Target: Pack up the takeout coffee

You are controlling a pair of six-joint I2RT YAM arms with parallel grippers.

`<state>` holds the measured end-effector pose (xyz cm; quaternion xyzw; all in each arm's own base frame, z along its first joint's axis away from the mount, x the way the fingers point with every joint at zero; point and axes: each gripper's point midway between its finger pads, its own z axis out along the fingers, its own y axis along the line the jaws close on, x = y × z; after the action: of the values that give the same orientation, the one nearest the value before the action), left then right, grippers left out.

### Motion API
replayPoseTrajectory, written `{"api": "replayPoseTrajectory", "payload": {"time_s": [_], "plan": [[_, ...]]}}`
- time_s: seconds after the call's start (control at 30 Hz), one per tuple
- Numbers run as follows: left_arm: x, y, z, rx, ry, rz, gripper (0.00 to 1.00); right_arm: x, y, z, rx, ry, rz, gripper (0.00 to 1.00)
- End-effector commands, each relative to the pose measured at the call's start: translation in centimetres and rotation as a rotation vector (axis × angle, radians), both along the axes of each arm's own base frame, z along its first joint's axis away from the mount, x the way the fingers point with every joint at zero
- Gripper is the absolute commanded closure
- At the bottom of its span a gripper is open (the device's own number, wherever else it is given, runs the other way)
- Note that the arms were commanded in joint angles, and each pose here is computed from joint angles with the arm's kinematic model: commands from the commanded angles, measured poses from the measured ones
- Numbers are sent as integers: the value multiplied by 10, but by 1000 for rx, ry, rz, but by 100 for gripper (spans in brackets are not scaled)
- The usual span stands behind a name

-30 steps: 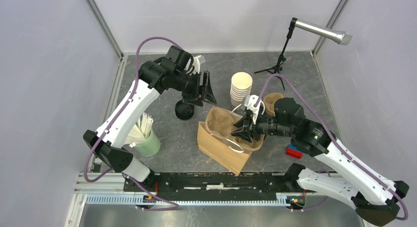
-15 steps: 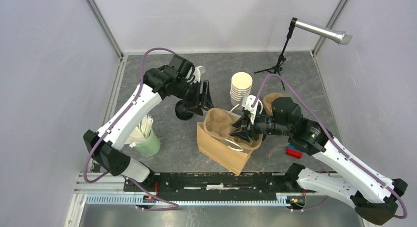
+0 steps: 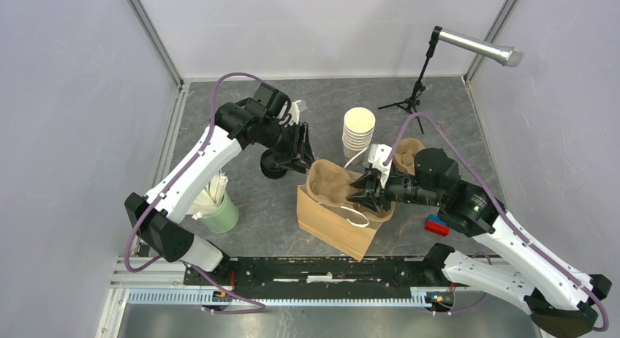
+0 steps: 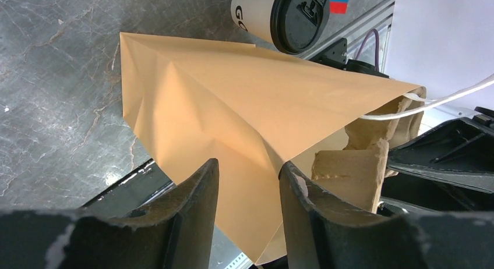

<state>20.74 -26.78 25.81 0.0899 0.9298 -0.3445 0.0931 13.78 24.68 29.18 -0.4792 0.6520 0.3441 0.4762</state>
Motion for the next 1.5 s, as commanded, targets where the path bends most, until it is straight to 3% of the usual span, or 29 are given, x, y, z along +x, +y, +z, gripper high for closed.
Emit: {"api": "replayPoseTrajectory", "payload": {"time_s": [0.0, 0.23, 0.97, 1.23, 1.47], "plan": [[7, 6, 1, 37, -50, 0, 51, 0, -7, 6, 3, -39, -17, 61], [8, 12, -3, 70, -55, 11, 52, 0, -7, 10, 25, -58, -18, 61], [9, 28, 11, 134, -104, 33, 51, 11, -8, -18, -111, 16, -56, 61], [10, 25, 50, 59, -146, 70, 41, 16, -6, -20, -125, 24, -67, 61], [0, 19, 40, 23, -103, 27, 35, 19, -2, -14, -101, 35, -85, 61]]}}
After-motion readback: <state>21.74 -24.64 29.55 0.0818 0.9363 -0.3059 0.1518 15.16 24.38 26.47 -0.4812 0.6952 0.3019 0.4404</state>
